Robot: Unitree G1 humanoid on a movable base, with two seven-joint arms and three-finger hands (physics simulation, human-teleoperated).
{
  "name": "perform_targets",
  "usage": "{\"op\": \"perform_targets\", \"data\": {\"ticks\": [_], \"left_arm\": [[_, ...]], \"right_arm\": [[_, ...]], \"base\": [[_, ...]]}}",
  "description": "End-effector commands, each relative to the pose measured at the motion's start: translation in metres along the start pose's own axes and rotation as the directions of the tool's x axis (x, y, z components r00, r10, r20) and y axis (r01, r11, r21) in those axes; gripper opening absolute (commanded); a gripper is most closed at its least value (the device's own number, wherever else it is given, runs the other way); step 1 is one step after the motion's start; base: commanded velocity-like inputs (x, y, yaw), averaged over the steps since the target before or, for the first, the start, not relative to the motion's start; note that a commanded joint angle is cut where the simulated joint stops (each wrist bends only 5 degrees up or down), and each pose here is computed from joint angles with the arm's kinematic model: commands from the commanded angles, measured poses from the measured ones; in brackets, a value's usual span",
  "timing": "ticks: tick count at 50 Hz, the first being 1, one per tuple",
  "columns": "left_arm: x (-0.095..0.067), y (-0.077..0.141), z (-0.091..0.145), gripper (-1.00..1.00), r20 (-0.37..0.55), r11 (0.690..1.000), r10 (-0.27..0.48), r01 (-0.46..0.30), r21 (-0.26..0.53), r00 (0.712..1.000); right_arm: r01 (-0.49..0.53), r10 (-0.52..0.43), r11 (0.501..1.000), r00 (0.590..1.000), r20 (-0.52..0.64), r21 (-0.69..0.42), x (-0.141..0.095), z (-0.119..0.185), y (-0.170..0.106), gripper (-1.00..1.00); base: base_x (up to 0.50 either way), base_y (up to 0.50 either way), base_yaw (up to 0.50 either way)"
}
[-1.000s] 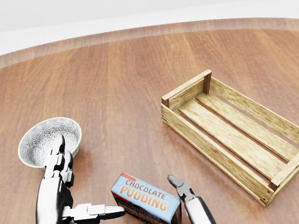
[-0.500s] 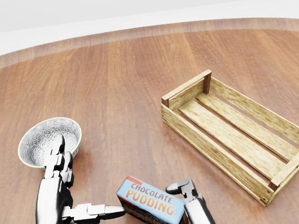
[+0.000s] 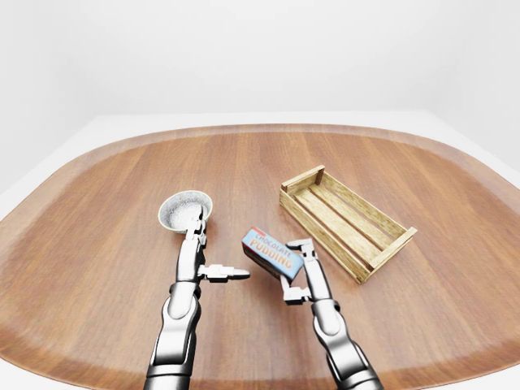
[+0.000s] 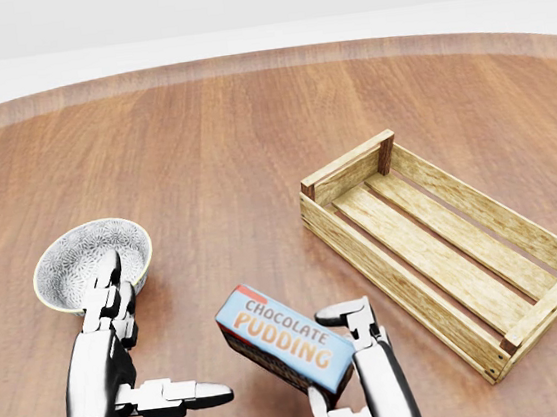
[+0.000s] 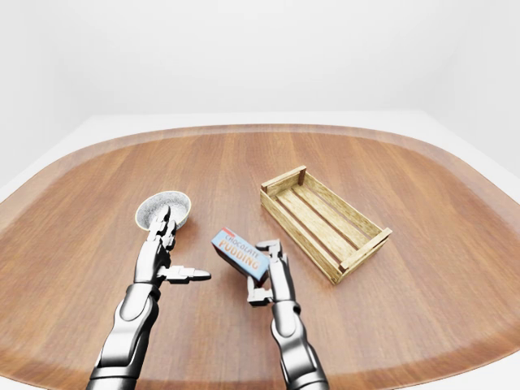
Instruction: Pick up the chocolate pudding and put it in the tray.
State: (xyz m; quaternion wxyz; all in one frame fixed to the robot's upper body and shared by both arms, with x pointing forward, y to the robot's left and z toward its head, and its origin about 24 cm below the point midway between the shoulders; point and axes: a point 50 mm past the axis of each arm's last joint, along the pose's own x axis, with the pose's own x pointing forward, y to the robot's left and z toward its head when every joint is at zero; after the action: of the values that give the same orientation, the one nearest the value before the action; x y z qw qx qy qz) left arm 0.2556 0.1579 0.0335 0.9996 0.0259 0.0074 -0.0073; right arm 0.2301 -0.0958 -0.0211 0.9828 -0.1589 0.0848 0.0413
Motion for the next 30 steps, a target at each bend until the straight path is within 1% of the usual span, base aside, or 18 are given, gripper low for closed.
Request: {"op": "perform_targets", "data": {"ticks": [1, 3, 4, 6, 7, 17, 26, 28, 30], "left_arm": [[0.000, 0.000, 0.000, 1.00, -0.003, 1.000, -0.001, 0.001, -0.001, 1.000], [0.000, 0.000, -0.001, 1.00, -0.003, 1.000, -0.001, 0.001, -0.001, 1.000], [0.000, 0.000, -0.001, 1.00, -0.003, 1.000, -0.001, 0.001, -0.001, 1.000], [0.000, 0.000, -0.001, 1.00, -0.003, 1.000, -0.001, 0.001, -0.001, 1.000], [0.000, 0.000, -0.001, 1.00, -0.004, 1.000, 0.000, 0.000, -0.001, 1.000], [0.001, 0.000, 0.000, 1.00, -0.006, 1.000, 0.002, -0.002, -0.003, 1.000], [0.001, 0.001, -0.001, 1.00, -0.008, 1.000, 0.004, -0.004, -0.005, 1.000], [0.002, 0.001, -0.001, 1.00, -0.009, 1.000, 0.004, -0.004, -0.005, 1.000], [0.001, 0.001, -0.001, 1.00, -0.009, 1.000, 0.004, -0.004, -0.005, 1.000]], "right_arm": [[0.055, -0.055, 0.998, 0.997, 0.062, 0.008, 0.001, 0.013, -0.010, -1.00], [0.052, -0.055, 0.998, 0.992, 0.117, 0.030, -0.002, 0.027, -0.013, -1.00], [0.056, -0.057, 0.998, 0.995, 0.080, 0.015, 0.000, 0.018, -0.011, -1.00], [0.049, -0.054, 0.998, 0.988, 0.146, 0.039, -0.002, 0.034, -0.014, -1.00], [0.048, -0.054, 0.998, 0.987, 0.153, 0.041, -0.002, 0.035, -0.015, -1.00], [0.034, -0.042, 0.998, 0.981, 0.187, 0.045, 0.001, 0.044, -0.016, -1.00], [0.028, -0.047, 0.997, 0.957, 0.285, 0.070, 0.010, 0.071, -0.023, -1.00], [0.028, -0.047, 0.997, 0.964, 0.260, 0.073, 0.016, 0.066, -0.023, -1.00], [0.022, -0.052, 0.995, 0.943, 0.330, 0.093, 0.015, 0.084, -0.027, -1.00]], "base": [[0.00, 0.00, 0.00], [0.00, 0.00, 0.00], [0.00, 0.00, 0.00], [0.00, 0.00, 0.00], [0.00, 0.00, 0.00], [0.00, 0.00, 0.00], [0.00, 0.00, 0.00], [0.00, 0.00, 0.00], [0.00, 0.00, 0.00]]}}
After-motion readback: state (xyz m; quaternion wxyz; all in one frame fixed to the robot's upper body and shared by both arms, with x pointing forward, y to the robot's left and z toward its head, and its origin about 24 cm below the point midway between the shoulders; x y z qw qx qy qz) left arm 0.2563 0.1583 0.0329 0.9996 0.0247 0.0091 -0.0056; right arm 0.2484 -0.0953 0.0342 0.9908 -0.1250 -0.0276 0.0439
